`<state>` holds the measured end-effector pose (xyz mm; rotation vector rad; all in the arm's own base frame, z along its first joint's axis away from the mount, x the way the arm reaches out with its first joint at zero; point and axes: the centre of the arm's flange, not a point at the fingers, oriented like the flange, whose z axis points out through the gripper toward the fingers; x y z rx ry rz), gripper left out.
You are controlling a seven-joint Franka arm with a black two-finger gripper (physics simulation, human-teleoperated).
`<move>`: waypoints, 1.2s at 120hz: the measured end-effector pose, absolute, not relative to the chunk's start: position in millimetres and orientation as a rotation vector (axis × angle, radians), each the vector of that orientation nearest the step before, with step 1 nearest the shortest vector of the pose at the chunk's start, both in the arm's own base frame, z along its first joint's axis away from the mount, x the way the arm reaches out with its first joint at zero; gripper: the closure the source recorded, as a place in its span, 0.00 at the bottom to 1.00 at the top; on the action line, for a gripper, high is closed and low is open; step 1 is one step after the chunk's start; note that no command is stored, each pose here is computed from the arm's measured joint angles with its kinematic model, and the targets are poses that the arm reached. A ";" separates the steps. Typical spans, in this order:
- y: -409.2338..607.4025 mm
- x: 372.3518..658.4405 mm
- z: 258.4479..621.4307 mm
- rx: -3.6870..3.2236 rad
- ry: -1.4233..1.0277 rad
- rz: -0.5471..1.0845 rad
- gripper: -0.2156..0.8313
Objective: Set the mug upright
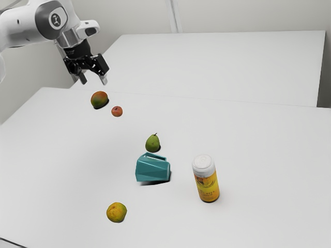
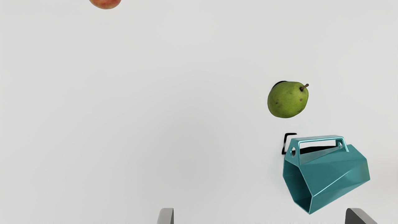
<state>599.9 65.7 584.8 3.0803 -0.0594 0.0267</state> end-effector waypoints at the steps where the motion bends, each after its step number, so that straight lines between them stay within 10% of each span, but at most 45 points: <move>1: 65.7 599.9 584.9 3.080 -0.060 0.027 0.21; 61: 49.2 561.8 566.8 2.960 -0.061 -0.044 0.21; 144: 34.4 484.7 363.2 2.332 0.238 -0.123 0.21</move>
